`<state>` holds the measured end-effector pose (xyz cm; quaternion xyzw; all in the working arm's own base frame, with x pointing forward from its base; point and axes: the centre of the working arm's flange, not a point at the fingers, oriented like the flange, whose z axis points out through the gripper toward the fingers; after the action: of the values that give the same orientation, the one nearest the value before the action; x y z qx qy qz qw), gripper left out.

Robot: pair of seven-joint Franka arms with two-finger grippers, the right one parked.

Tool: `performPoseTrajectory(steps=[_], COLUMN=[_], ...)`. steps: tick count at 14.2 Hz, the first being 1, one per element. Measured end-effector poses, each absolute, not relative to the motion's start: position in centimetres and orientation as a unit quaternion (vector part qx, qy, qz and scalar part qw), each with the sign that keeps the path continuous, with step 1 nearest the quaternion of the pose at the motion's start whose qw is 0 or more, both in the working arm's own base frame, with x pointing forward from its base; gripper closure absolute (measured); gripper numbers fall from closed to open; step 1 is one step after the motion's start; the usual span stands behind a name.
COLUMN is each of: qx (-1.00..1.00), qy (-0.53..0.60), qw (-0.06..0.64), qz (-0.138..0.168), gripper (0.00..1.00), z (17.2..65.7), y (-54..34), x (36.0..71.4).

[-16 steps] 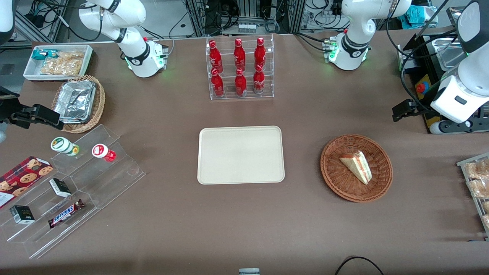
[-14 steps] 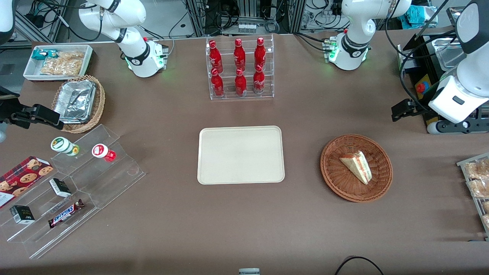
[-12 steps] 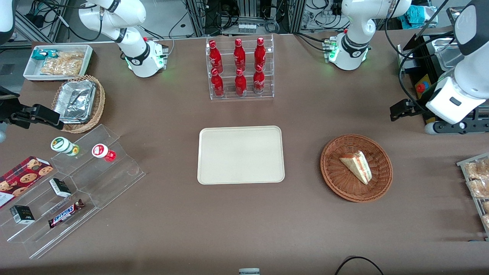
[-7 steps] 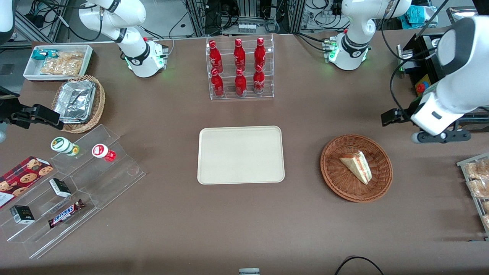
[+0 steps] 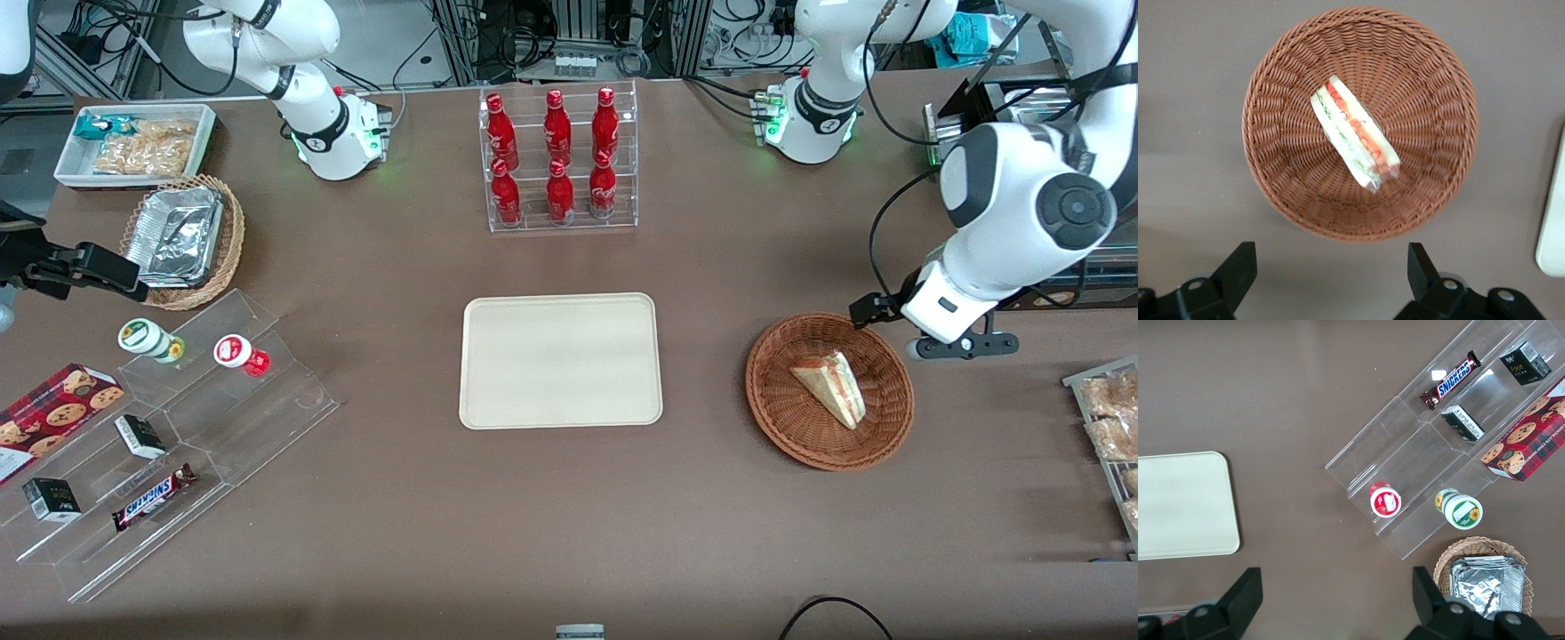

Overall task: Place sandwich from basket to tray
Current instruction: 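Move the left gripper over the sandwich in the wicker basket, then lower the left gripper and close it on the wrapped sandwich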

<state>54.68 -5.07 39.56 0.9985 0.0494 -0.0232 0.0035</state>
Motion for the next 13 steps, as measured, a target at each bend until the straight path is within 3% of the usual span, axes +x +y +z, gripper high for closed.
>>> performPoseTrajectory(steps=[3, 9, 13], qx=[0.989, 0.936, 0.925], qy=[0.149, 0.353, 0.381], qw=[0.006, 0.013, 0.014], qz=[0.000, 0.010, 0.005], gripper=[0.00, 0.00, 0.00], z=[36.7, 34.4, 31.4], y=[-5.0, -5.3, -6.0], x=[53.7, 53.7, 54.6])
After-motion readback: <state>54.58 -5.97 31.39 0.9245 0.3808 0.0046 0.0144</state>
